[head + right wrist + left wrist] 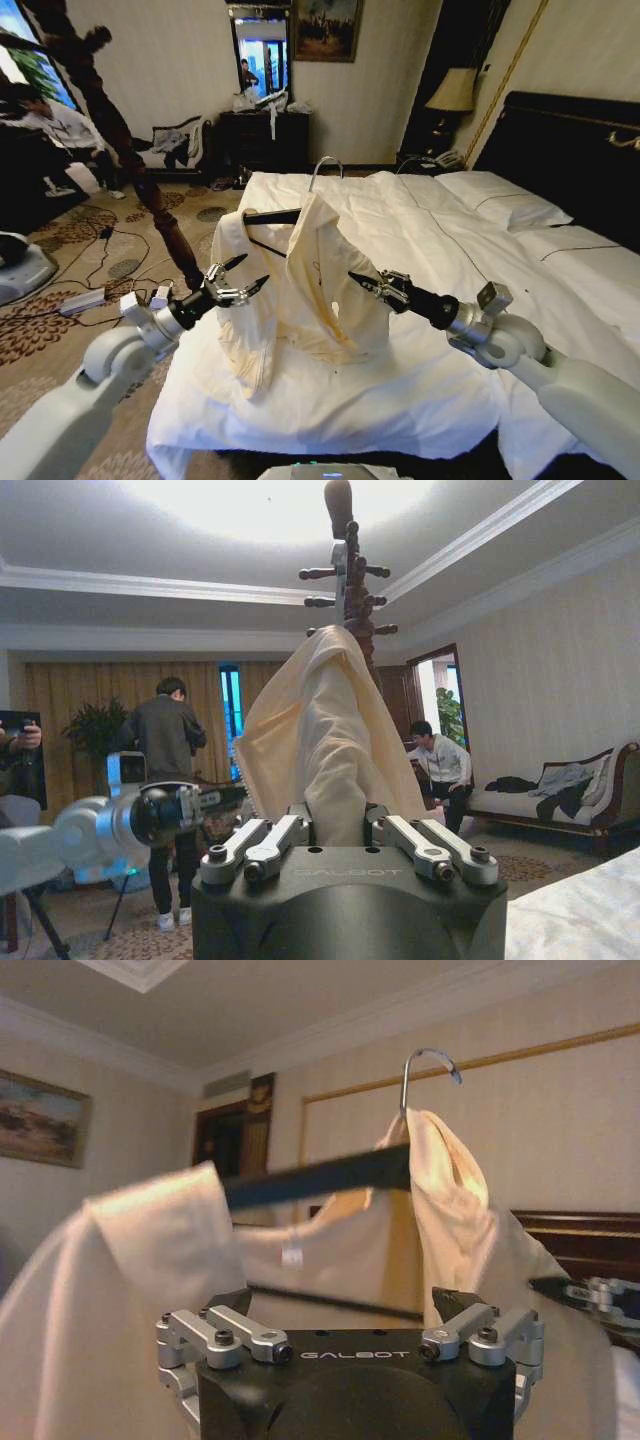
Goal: Pick up the clothes from the bed and hang them on the clothes hanger.
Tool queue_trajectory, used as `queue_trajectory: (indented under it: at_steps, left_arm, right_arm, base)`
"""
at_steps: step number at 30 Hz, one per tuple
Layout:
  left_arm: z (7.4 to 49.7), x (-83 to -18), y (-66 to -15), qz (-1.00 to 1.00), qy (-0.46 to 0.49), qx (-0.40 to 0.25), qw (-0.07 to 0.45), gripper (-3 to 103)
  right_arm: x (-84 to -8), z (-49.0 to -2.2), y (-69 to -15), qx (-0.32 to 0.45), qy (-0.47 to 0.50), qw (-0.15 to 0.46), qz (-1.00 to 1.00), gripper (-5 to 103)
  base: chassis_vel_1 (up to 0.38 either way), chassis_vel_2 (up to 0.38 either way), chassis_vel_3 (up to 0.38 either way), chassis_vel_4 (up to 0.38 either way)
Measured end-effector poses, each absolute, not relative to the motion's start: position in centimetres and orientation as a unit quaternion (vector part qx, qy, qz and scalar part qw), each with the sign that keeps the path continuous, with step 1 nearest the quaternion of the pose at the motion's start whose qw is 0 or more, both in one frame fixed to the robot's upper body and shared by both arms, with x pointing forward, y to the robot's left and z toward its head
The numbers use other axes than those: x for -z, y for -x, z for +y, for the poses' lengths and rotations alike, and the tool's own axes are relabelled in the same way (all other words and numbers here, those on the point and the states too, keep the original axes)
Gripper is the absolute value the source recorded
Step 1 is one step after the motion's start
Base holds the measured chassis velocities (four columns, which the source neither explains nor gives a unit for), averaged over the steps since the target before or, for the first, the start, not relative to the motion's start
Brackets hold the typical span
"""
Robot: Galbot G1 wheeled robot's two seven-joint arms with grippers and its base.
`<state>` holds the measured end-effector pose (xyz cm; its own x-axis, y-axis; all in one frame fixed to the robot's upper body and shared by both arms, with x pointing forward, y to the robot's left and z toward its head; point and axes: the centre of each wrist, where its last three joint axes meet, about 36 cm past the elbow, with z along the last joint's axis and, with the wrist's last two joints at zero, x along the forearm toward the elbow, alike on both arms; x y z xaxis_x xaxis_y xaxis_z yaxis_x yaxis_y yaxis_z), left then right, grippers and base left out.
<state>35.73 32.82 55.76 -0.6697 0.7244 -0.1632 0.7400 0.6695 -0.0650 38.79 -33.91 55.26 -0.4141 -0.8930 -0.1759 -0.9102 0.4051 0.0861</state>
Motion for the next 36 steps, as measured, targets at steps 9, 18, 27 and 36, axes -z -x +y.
queue_trajectory:
  at_steps: [9, 18, 27, 36]
  left_arm:
    - [33.7, -57.2, -33.7, 0.932, -0.356, 0.031, 0.059, 100]
    - [33.4, -56.4, -32.8, 0.955, -0.29, 0.052, 0.043, 100]
    - [33.6, -55.7, -34.1, 0.962, -0.257, 0.093, 0.02, 100]
    - [34.3, -52.4, -35.0, 0.967, -0.234, 0.102, -0.021, 100]
  right_arm:
    - [-54.9, -34.1, -38.9, -0.085, 0.535, 0.054, 0.839, 20]
    - [-54.8, -34.2, -39.0, -0.094, 0.533, 0.058, 0.839, 20]
    - [-54.6, -34.0, -38.9, -0.099, 0.544, 0.057, 0.831, 7]
    - [-51.9, -35.7, -39.5, -0.046, 0.522, 0.025, 0.851, 0]
  base:
    - [0.0, 0.0, 0.0, 0.0]
    - [0.0, 0.0, 0.0, 0.0]
    - [0.0, 0.0, 0.0, 0.0]
    - [0.0, 0.0, 0.0, 0.0]
